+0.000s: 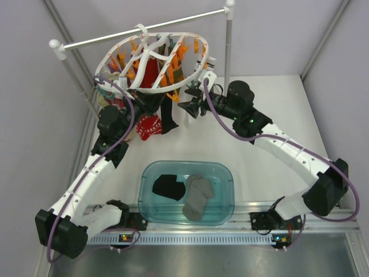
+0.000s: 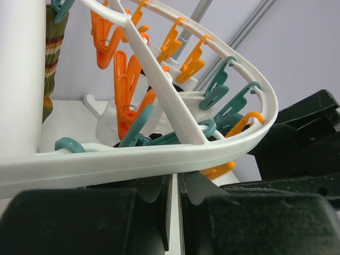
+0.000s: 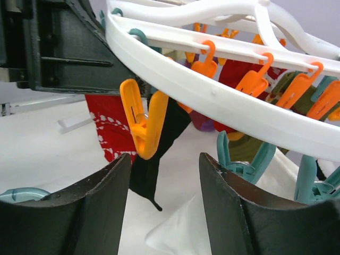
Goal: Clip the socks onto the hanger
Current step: Open the clamp at the hanger.
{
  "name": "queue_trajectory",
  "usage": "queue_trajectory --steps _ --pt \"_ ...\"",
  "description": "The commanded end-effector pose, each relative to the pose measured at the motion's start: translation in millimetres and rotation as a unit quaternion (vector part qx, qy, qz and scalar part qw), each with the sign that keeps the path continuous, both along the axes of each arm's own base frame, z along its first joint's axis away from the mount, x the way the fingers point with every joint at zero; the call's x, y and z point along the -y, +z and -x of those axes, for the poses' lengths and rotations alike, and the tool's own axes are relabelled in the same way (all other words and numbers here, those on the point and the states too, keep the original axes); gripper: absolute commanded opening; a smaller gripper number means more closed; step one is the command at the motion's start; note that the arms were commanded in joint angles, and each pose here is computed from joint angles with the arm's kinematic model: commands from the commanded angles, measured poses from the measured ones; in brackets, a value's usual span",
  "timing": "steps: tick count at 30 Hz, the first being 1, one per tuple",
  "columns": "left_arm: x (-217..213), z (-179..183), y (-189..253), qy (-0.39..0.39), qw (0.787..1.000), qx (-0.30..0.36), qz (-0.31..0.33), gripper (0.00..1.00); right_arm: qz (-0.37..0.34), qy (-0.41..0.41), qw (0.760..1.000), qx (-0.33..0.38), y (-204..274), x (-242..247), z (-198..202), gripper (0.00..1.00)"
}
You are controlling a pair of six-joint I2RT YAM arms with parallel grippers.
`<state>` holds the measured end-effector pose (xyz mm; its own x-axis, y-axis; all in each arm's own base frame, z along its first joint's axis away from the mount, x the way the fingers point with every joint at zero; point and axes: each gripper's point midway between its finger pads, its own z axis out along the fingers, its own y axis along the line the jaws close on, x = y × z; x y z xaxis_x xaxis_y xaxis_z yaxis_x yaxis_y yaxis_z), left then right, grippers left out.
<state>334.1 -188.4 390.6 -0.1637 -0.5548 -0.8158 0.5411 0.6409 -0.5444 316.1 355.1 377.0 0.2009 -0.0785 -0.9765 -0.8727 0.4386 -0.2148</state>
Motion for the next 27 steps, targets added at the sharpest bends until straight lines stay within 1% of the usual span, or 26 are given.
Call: queue_trajectory --steps 1,3,9,12,14,16,17,19,20,22,23,27 --pt "-2.2 1.3 28.1 0.005 0.999 0.034 0.011 0.12 -0.020 -0.009 1.000 0.021 21.1 -0.5 -15.4 0.54" --pt "-2.5 2.1 28.8 0.005 0.999 0.034 0.011 0.12 -0.025 -0.007 0.999 0.024 21.9 -4.4 -19.5 0.54" --pt "-2.9 3.7 28.4 0.004 0.999 0.033 0.009 0.15 -0.043 0.042 0.998 0.030 29.5 -21.2 -14.4 0.55" --pt "-2.7 4.8 27.9 0.003 0.999 0.032 0.009 0.15 -0.049 0.044 0.997 0.032 30.5 -24.7 -17.3 0.56" --pt "-3.0 6.4 28.2 0.002 0.999 0.032 0.009 0.15 -0.055 0.047 0.997 0.038 36.9 -25.1 -17.2 0.53" --pt "-3.1 8.5 29.6 0.000 0.999 0.033 0.012 0.15 -0.058 0.055 0.996 0.041 39.6 -27.0 -14.9 0.48" --pt "-3.1 9.5 30.0 -0.001 0.999 0.033 0.013 0.15 -0.059 0.058 0.996 0.042 40.6 -27.4 -13.8 0.40" --pt "-2.7 11.4 30.6 -0.004 0.999 0.033 0.016 0.16 -0.059 0.066 0.995 0.042 42.2 -27.5 -10.7 0.31" --pt "-2.3 14.5 32.8 -0.009 0.999 0.035 0.019 0.16 -0.057 0.069 0.995 0.041 41.1 -28.2 -9.5 0.24" --pt "-1.2 17.7 33.9 -0.015 0.999 0.034 0.023 0.19 -0.056 0.074 0.995 0.041 40.3 -28.6 -5.9 0.16" --pt "-1.3 21.2 37.0 -0.019 0.999 0.037 0.025 0.21 -0.055 0.074 0.995 0.042 40.3 -28.4 -5.0 0.10" --pt "1.3 32.0 39.4 -0.037 0.998 0.039 0.031 0.25 -0.055 0.071 0.995 0.041 41.1 -26.3 0.4 0.03"
